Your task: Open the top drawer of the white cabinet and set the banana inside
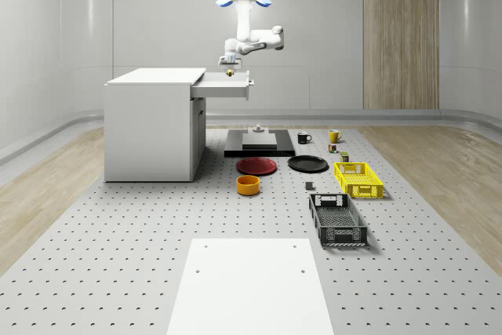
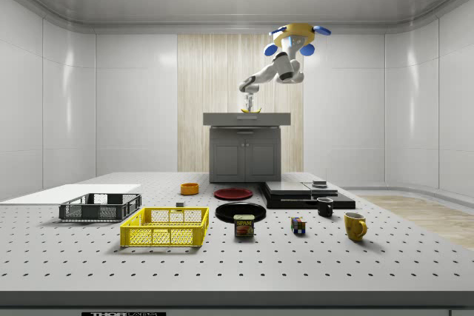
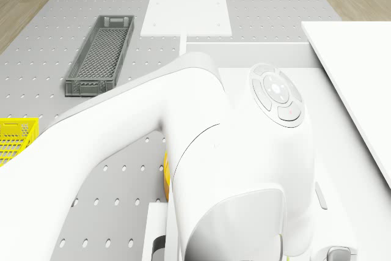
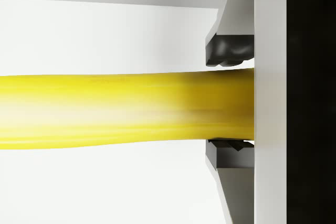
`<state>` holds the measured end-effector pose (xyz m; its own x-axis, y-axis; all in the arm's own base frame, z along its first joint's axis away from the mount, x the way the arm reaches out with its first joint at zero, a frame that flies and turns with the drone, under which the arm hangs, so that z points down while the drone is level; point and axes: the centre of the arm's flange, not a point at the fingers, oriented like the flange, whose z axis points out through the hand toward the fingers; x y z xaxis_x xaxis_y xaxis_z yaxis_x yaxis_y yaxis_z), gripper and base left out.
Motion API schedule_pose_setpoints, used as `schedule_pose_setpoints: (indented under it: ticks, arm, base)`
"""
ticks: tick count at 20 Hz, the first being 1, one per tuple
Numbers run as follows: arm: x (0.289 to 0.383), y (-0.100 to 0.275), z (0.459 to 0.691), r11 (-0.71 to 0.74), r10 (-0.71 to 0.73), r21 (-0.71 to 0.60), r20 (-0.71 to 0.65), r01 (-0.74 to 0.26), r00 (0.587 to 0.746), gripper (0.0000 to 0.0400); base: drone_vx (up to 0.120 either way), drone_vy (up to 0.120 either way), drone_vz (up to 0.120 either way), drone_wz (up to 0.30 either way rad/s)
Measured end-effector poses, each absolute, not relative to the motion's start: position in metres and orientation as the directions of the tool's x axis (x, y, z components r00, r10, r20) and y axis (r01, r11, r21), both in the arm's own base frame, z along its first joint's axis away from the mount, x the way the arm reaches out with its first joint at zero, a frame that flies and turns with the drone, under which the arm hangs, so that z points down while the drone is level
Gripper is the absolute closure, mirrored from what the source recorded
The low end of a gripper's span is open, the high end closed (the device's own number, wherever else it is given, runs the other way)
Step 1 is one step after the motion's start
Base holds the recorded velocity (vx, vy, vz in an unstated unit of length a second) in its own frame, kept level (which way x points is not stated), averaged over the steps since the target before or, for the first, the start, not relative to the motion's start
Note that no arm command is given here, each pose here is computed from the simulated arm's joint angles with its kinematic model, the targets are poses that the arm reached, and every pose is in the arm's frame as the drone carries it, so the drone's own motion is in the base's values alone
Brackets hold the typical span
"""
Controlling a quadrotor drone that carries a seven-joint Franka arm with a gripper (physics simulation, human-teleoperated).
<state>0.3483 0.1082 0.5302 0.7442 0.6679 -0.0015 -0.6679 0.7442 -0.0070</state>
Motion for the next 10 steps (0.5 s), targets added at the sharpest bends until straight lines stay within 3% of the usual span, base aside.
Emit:
schedule_pose_setpoints:
  ticks: [10]
  arm:
    - [0.3483, 0.108, 0.566, 0.744, 0.668, -0.007, -0.001, -0.668, 0.744, 0.0211]
  base:
    - [0.0, 0.0, 0.0, 0.0]
